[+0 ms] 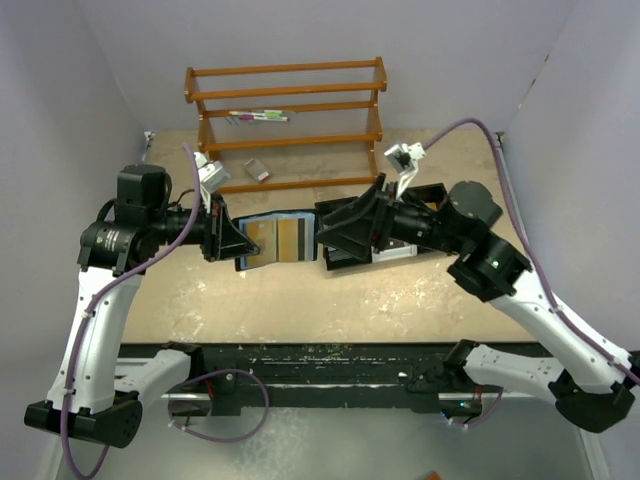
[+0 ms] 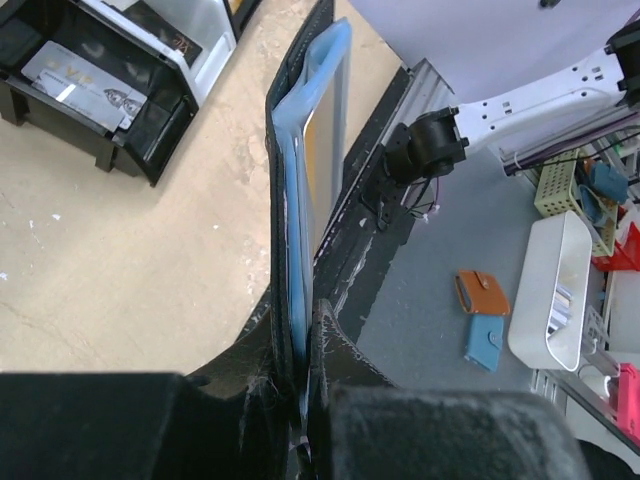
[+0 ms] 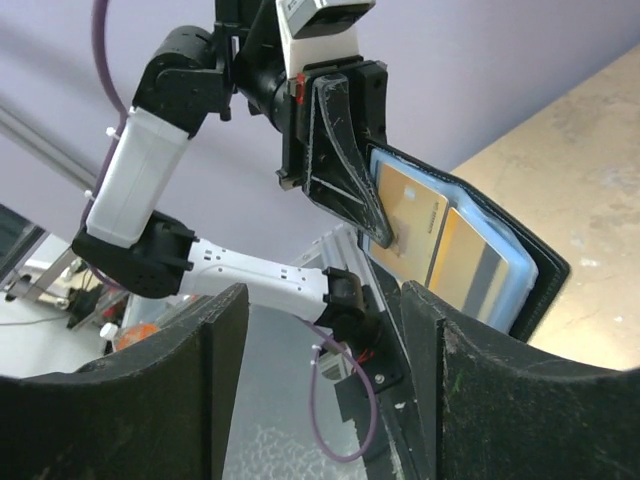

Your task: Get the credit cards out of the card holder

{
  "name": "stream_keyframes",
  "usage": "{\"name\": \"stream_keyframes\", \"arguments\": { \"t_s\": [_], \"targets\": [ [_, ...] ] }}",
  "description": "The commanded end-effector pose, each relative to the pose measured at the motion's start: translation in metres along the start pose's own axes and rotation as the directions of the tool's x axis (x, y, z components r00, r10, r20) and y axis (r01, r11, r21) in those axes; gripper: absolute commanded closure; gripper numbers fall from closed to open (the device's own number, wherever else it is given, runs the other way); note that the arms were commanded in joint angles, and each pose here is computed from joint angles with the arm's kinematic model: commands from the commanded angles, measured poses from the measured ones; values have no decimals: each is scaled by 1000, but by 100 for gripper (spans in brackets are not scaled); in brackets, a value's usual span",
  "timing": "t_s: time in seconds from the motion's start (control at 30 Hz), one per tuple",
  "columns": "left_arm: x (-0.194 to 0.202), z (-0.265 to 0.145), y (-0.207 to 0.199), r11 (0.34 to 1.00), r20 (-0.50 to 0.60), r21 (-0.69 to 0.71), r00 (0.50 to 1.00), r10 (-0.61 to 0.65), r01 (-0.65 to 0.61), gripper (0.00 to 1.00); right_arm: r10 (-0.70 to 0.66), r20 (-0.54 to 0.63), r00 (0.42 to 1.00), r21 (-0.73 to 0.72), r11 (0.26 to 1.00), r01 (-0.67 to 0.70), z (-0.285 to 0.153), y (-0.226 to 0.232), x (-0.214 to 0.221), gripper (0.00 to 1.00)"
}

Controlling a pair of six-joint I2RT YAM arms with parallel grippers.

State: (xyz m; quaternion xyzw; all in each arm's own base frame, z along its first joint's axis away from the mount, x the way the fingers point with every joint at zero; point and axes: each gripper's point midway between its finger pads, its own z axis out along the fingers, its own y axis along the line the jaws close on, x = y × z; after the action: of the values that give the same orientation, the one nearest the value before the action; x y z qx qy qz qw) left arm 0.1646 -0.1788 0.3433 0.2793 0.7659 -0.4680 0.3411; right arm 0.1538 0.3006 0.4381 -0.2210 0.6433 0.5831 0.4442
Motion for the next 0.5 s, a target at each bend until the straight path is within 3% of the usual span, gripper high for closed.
{"name": "stream_keyframes", "arguments": {
  "t_s": [0.0,0.13,0.47],
  "targets": [
    [-11,-7,-6,996,26,-16,996,83,-82,100,13,-62,998,-147,989,-22,22,13,12,37],
    [-13,-9,-20,995,37,44,996,86,-88,100,42,-87,995,-241,969,-62,33,18,21,43],
    [-16,-14,-56,967,53,242,996,70,-81,100,105,-124,987,-253,958,-134,45,4,45,49]
  ]
}}
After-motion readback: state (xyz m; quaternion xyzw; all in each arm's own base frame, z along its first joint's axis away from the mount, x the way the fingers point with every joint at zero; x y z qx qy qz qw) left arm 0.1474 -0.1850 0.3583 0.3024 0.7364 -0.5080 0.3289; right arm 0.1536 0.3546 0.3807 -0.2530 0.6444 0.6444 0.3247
